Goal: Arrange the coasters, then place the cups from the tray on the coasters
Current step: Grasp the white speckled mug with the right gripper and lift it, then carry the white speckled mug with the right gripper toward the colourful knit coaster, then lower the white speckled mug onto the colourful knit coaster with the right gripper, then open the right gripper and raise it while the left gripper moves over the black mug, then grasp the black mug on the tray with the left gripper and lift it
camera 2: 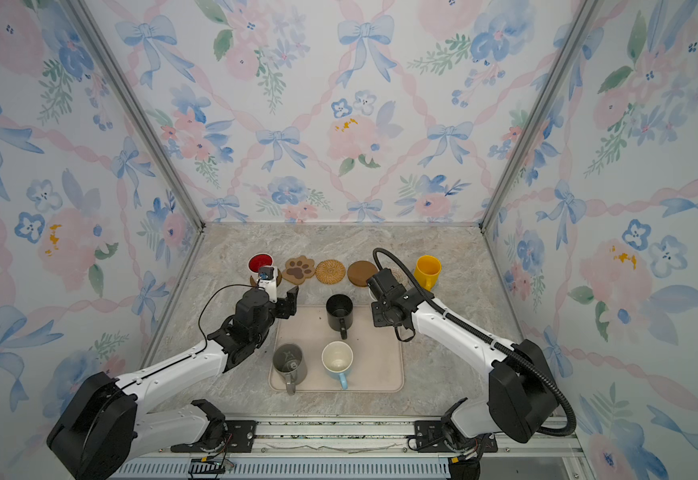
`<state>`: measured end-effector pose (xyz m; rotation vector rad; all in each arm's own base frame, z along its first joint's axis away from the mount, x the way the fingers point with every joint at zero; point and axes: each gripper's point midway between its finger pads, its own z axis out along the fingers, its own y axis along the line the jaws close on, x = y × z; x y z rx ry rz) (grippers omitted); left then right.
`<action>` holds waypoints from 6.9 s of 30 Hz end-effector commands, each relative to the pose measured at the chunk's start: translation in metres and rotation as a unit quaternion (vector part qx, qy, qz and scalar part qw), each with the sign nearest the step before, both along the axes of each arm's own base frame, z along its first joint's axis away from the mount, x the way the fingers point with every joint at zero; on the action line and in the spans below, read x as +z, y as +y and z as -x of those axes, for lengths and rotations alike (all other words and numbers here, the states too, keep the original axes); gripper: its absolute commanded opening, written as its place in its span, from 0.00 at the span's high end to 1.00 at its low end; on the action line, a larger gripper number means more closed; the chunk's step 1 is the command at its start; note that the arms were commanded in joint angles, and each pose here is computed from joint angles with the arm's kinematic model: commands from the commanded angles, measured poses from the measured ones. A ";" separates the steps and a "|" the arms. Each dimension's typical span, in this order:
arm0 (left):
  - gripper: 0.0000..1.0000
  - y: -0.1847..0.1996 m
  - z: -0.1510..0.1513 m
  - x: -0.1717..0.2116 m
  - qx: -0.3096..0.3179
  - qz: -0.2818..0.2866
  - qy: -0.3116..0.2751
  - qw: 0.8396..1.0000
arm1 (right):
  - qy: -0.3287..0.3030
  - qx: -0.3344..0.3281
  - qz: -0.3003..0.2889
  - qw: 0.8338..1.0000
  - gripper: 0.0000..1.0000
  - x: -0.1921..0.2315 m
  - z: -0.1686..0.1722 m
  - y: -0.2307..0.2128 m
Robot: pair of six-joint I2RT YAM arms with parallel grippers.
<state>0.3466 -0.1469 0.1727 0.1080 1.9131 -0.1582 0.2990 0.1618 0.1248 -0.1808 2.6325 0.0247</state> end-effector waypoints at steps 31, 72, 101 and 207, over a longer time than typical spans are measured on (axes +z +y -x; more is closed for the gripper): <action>0.19 0.008 0.003 0.013 0.009 0.019 -0.017 1.000 | -0.078 -0.036 -0.006 0.996 1.00 0.027 -0.142 -0.029; 0.19 0.010 0.004 0.012 0.008 0.022 -0.017 1.000 | -0.062 -0.058 -0.018 0.996 1.00 -0.004 -0.157 -0.039; 0.19 0.010 0.004 0.012 0.007 0.022 -0.017 1.000 | -0.069 -0.058 -0.012 0.996 1.00 -0.002 -0.156 -0.041; 0.36 -0.168 0.071 -0.083 -0.122 -0.028 0.346 0.930 | -0.181 -0.150 -0.213 0.948 0.35 0.068 -0.083 -0.075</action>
